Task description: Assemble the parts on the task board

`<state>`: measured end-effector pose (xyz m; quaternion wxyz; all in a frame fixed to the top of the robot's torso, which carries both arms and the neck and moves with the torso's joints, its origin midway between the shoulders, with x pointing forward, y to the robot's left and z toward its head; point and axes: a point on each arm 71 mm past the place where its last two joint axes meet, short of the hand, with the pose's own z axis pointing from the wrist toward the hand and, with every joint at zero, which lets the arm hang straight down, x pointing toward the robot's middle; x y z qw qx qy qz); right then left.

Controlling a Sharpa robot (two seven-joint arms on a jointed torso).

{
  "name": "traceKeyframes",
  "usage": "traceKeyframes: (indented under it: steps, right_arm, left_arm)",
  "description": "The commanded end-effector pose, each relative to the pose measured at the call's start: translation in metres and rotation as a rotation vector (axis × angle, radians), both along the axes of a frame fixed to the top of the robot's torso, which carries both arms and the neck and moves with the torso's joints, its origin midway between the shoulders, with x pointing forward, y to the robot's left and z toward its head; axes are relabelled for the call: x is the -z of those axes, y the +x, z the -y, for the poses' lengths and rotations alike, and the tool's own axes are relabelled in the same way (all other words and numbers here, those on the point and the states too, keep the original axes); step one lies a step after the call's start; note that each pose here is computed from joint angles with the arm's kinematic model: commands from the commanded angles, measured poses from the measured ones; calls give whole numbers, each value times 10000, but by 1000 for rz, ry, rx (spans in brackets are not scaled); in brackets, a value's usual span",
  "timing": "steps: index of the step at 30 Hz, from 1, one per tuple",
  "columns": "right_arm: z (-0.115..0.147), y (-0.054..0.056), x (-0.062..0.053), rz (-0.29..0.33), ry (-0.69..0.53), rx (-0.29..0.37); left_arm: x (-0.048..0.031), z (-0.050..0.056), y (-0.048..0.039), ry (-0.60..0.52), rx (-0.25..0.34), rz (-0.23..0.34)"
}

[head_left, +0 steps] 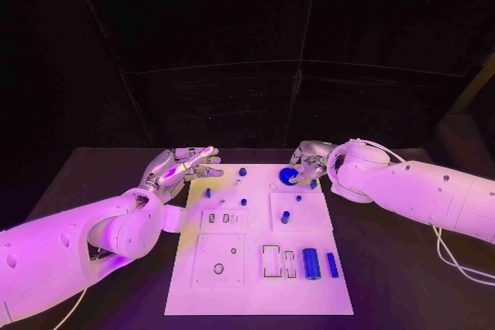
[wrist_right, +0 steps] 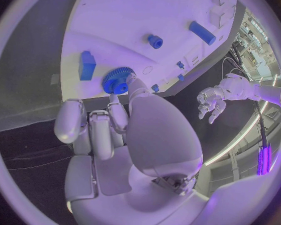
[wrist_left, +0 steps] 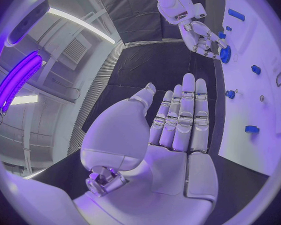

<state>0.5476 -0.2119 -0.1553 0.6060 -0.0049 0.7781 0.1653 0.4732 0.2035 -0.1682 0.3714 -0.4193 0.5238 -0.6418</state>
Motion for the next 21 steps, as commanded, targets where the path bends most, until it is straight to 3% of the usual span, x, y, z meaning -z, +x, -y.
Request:
traceKeyframes:
  steps: [1, 11, 21]
  right_arm:
    - [8, 1, 16, -1, -10, 18]
    - [-34, 5, 30, 21, -56, 20]
    - [-102, -13, 17, 86, -107, 1]
  left_arm:
    - [-8, 13, -2, 0, 21, -1]
    - [2, 27, -9, 3, 34, -18]
    - [3, 38, -15, 4, 37, -22]
